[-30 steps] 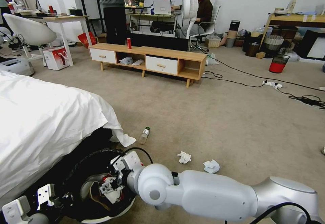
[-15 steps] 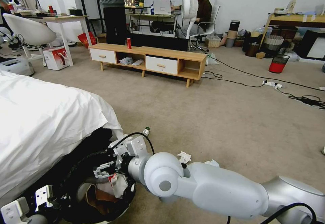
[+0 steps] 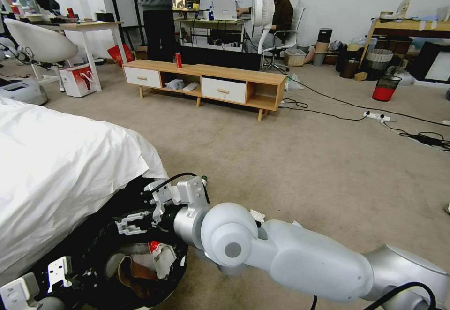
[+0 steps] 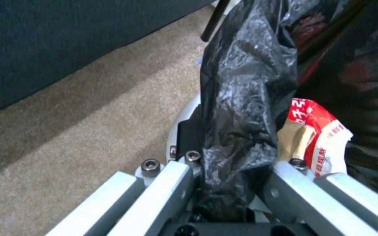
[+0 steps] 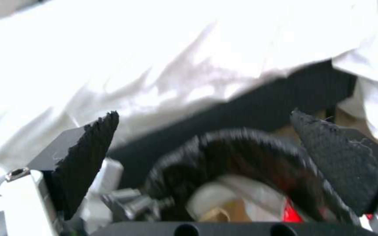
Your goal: Pick up the trash bin, then pick up the garbage from the floor and place it into the trash bin.
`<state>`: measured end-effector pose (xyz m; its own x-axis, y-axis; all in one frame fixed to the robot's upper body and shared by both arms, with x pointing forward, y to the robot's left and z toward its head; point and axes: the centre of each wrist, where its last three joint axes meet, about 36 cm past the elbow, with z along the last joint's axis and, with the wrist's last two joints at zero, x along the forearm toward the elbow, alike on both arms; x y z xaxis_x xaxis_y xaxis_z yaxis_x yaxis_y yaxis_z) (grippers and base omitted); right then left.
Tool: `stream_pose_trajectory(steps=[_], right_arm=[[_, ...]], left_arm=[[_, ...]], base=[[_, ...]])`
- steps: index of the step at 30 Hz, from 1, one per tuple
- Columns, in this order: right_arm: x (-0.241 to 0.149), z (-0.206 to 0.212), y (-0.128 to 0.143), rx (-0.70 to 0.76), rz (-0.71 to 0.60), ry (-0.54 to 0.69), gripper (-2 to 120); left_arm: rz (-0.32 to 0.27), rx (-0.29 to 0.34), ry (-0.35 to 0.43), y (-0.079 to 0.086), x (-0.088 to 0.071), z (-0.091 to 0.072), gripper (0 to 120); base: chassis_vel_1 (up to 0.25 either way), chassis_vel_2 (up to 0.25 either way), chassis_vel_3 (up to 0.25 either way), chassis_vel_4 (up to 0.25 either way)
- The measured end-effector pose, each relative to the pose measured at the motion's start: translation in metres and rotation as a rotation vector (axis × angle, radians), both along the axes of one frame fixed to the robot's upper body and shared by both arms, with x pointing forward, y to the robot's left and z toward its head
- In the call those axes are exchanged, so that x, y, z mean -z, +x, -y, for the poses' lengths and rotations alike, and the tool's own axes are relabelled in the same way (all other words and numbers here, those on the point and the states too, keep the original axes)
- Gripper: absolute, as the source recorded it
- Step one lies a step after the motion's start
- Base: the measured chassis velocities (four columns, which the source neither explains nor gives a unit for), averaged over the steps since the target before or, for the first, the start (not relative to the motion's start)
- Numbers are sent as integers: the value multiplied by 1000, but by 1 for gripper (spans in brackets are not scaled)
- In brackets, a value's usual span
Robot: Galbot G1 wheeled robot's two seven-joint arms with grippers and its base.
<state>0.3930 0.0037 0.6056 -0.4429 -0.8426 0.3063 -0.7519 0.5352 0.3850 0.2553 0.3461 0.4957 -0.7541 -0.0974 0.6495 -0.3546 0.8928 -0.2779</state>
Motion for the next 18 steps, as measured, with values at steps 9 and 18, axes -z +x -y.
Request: stream_pose_trajectory(steps=[9, 18], right_arm=[[-23, 78, 22, 173, 120, 248, 100], [-32, 172, 38, 421, 482, 425, 100]], left_arm=[[-6, -11, 20, -2, 1, -2, 1], [-12, -27, 33, -8, 2, -5, 1]], base=[[0, 0, 0, 0], [0, 0, 0, 0]])
